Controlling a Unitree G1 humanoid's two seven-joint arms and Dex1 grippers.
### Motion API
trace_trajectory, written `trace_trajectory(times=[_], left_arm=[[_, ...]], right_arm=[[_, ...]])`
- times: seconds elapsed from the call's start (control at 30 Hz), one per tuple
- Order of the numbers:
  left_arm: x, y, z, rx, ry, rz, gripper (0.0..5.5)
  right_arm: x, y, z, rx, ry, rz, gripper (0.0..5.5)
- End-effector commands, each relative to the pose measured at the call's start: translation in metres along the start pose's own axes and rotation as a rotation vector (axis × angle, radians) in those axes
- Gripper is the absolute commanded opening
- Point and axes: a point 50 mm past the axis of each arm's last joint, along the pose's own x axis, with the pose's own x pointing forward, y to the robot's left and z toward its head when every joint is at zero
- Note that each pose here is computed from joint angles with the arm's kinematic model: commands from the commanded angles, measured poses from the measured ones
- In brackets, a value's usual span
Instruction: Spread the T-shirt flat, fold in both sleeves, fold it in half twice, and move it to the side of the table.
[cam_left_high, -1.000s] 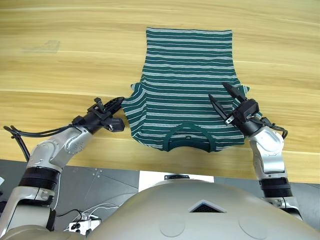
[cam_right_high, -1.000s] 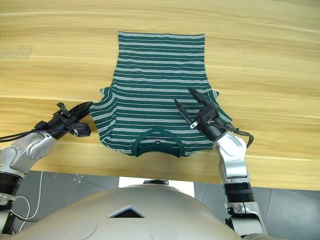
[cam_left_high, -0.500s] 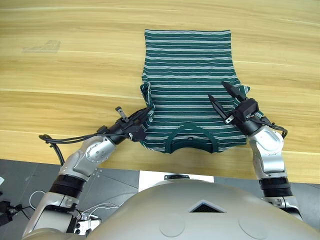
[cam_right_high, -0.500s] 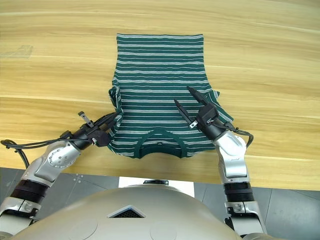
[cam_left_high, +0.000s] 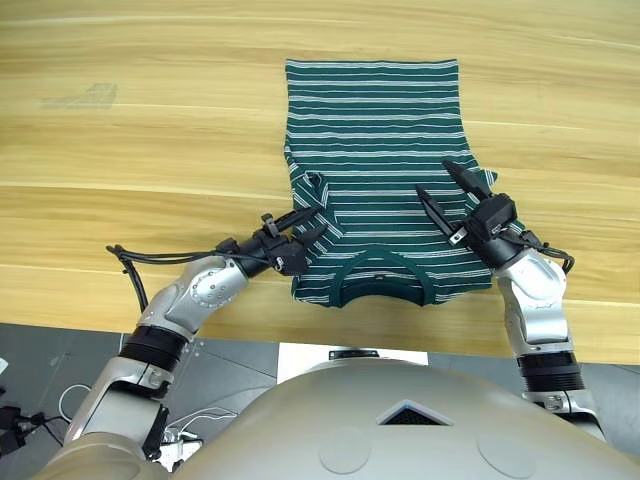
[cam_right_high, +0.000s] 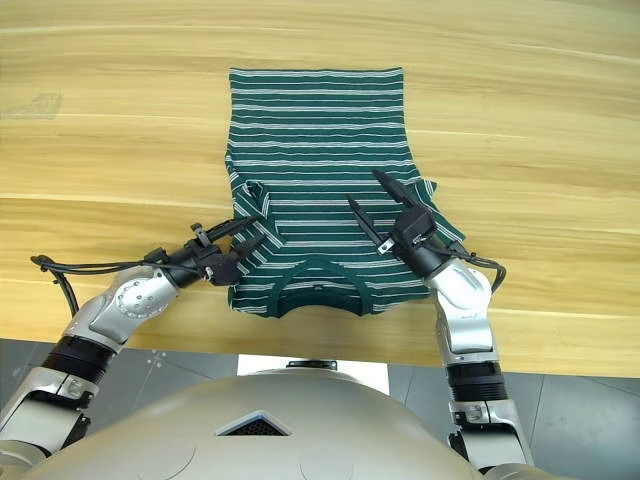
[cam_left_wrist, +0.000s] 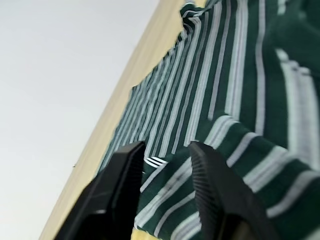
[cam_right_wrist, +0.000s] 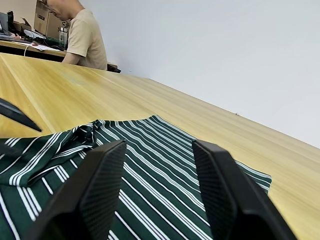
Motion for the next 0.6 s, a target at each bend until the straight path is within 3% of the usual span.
trace_trajectory(times=[0.03, 0.13, 0.23, 0.37, 0.5, 0.6], left_arm=[[-0.026, -0.041, -0.007, -0.100, 0.078, -0.222, 2.14], [-0.025, -0.030, -0.004, -0.142, 0.061, -0.118, 2.14], [-0.013, 0.008, 0.006, -0.229, -0.039, 0.149, 2.14], [-0.008, 0.037, 0.026, -0.341, -0.197, 0.367, 2.14], [-0.006, 0.044, 0.043, -0.399, -0.294, 0.410, 2.14], [-0.003, 0.047, 0.049, -0.437, -0.327, 0.427, 2.14]], right_arm=[[0.004, -0.001, -0.001, -0.007, 0.010, 0.000, 2.44], [0.003, -0.008, 0.003, -0.030, 0.007, -0.013, 2.44], [-0.019, -0.034, 0.014, -0.110, 0.029, -0.155, 2.44], [-0.064, -0.055, 0.029, -0.515, 0.237, -0.230, 2.44], [-0.114, -0.042, 0.038, -0.766, 0.477, -0.118, 2.44], [-0.148, -0.018, 0.031, -0.772, 0.623, 0.009, 2.44]])
